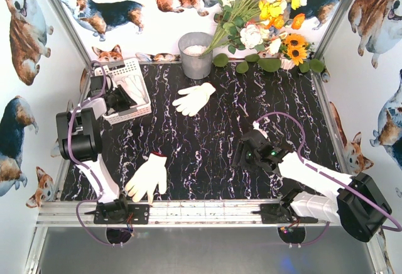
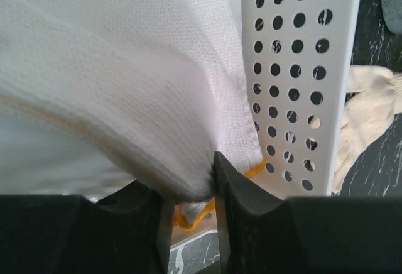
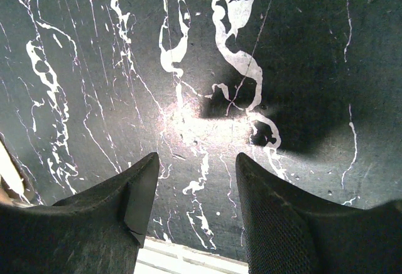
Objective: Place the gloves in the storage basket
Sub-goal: Place the glove in the bin.
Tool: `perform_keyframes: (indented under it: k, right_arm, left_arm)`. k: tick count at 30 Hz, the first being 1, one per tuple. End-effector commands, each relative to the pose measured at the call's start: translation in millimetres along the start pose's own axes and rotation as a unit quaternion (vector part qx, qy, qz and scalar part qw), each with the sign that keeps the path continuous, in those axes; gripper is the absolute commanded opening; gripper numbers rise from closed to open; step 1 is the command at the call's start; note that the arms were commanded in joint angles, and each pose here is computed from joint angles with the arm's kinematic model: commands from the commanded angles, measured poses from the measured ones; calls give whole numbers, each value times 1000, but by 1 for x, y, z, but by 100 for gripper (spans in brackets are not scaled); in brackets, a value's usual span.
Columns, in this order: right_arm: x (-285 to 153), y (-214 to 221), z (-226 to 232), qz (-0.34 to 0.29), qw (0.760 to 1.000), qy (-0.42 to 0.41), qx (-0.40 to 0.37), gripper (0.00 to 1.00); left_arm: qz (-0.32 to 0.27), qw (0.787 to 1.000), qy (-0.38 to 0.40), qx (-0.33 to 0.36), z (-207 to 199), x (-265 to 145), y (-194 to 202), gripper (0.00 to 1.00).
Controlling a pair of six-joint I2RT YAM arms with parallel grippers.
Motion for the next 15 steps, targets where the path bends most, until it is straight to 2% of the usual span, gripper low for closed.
perform_keyframes:
  k: [1, 2, 5, 9, 13, 15]
  right_arm:
    - [-4, -9, 11, -30, 999, -26, 1, 54]
    - [-4, -9, 11, -30, 999, -26, 1, 54]
    - [-4, -9, 12, -30, 999, -26, 1, 54]
    - [-5, -11, 13, -33, 999, -27, -1, 54]
    - [-5, -11, 13, -34, 999, -24, -3, 54]
    - [-6, -11, 12, -36, 999, -20, -4, 54]
  left_arm:
    - [-2, 1000, 25, -10, -1, 2, -5, 17]
    - [-8, 999, 35, -12, -3, 2, -8, 12]
    - [-25, 997, 62, -24, -10, 1, -14, 6]
    - [-27, 996, 76, -45, -9, 10, -14, 5]
    - [-7, 997, 56, -49, 0, 19, -6, 17]
    - [-7, 998, 44, -43, 0, 16, -7, 32]
Point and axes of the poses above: each gripper's point midway between its finger pads, its own x axis out along the fingers, its own z axis along the line the jaws close on, y = z × x, the point moved 10 cm from there along -x, back along the fingers, and after that the axes turned 8 degrees about x, right-handed, at the moved point
